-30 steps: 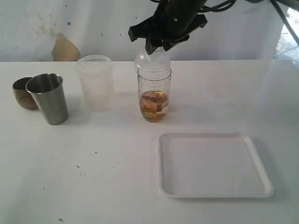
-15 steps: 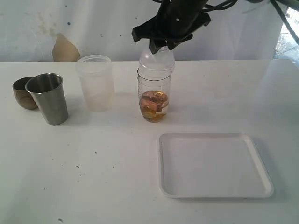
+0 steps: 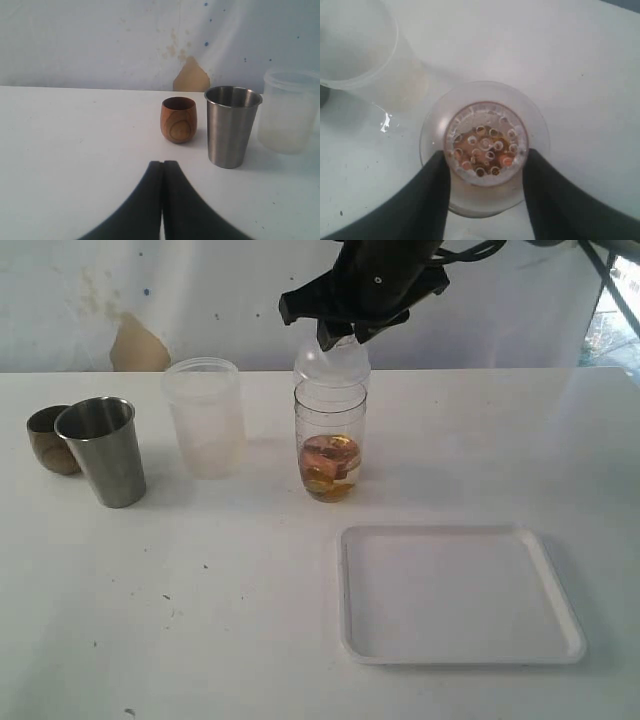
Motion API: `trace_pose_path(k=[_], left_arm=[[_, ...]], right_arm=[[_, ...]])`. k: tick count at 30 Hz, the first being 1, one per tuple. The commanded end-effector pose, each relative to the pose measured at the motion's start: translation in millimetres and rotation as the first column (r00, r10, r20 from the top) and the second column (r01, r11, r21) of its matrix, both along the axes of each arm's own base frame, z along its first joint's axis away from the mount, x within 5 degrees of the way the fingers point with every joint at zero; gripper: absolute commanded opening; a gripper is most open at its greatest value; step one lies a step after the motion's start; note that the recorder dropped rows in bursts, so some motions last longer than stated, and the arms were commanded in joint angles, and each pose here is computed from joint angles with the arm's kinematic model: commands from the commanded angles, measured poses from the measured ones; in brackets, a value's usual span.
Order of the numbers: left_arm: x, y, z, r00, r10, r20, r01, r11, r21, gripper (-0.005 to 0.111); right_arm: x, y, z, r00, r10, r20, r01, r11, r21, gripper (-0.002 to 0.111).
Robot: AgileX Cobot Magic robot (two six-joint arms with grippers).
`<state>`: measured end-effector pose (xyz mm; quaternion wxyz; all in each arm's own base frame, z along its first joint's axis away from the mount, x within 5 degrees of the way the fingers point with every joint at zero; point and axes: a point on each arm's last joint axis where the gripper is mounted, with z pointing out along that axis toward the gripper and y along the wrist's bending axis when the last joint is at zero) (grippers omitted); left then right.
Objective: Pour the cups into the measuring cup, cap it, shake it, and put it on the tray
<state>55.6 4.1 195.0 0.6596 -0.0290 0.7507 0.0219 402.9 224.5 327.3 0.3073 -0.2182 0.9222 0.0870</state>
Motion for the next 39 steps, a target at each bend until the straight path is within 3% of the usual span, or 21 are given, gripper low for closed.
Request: trace_pose_path(k=[1,26,30,36,39], left_arm=[[0.0,0.4,-0.8,1.0,0.005,0.006,-0.005,1.0,0.007,0.0],[0.0,0.4,-0.8,1.0,0.005,0.006,-0.005,1.0,0.007,0.0],[0.0,0.4,-0.8,1.0,0.005,0.006,-0.005,1.0,0.007,0.0],[0.0,0.4,-0.8,1.0,0.005,0.006,-0.005,1.0,0.007,0.0],[0.0,0.4,-0.8,1.0,0.005,0.006,-0.005,1.0,0.007,0.0]], right_arm=[[-0.2,-0.3,2.7,1.0,-0.005,0.01,0.005,1.0,0.01,0.0],[4.2,2.1,-14.7,0.999,-0.006,-0.042,0.005,1.0,-0.019,0.001],[4.8,2.4,-14.3,0.999,-0.004,-0.034,0.003,1.0,-0.016,0.019],[4.8,2.4,-14.3,0.999,-0.003,-0.034,0.002,1.0,-0.017,0.065],[4.5,2.3,-14.5,0.999,0.012,-0.032,-0.013,1.0,-0.028,0.07]])
